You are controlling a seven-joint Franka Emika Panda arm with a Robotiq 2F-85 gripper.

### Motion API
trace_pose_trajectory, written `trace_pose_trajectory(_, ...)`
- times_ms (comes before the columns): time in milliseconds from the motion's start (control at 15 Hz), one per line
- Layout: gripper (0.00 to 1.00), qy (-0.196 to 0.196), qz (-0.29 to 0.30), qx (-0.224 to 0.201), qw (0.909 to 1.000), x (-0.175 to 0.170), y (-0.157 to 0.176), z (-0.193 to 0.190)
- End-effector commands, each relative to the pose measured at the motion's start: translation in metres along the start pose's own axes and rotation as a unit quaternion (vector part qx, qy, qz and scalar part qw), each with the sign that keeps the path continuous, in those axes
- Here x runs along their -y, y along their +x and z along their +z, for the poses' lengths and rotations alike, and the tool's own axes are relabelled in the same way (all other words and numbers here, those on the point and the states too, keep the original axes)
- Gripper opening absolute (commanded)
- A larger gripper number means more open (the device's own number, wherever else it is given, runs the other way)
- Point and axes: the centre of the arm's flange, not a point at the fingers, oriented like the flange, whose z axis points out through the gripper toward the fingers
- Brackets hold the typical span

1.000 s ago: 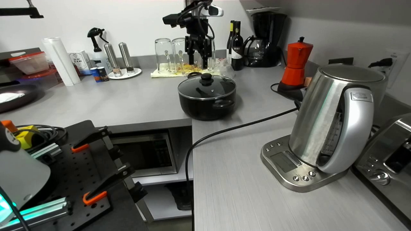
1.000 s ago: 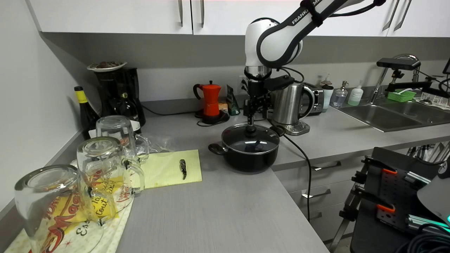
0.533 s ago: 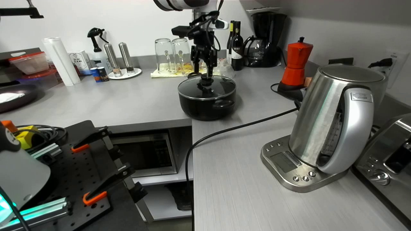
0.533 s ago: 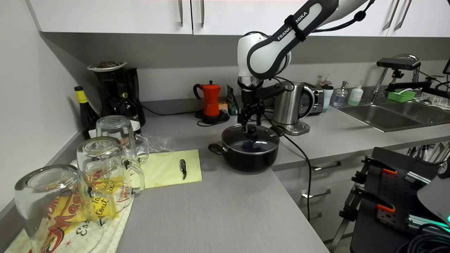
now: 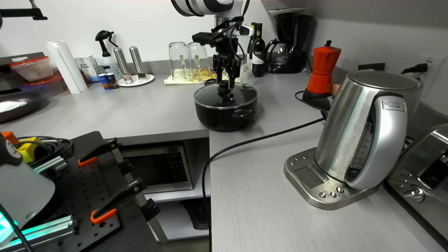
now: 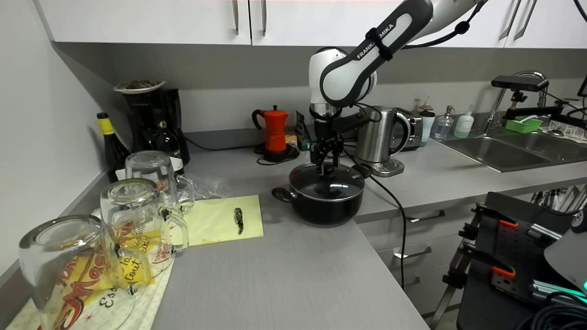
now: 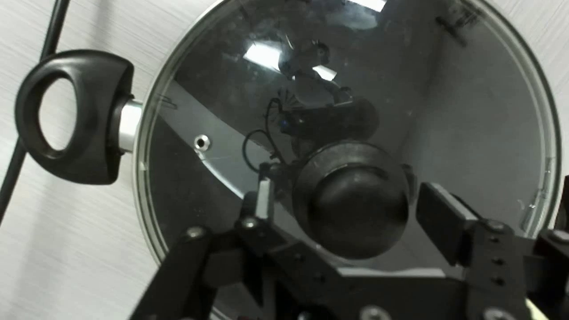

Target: Remove the lid from the pot and put it on the table

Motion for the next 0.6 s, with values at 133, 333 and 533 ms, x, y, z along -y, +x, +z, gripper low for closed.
trace_pose_trajectory(133,0.36,0.007,-0.014,-0.006,0.9999,0.004,0.006,-0.005)
trace_pose_trajectory(333,0.26,0.011,-0.023,-0.013,0.9996,0.008,-0.001,-0.013)
trace_pose_trajectory(533,0.26,0.009,-0.031,-0.023,0.9992,0.015,-0.015,-0.03)
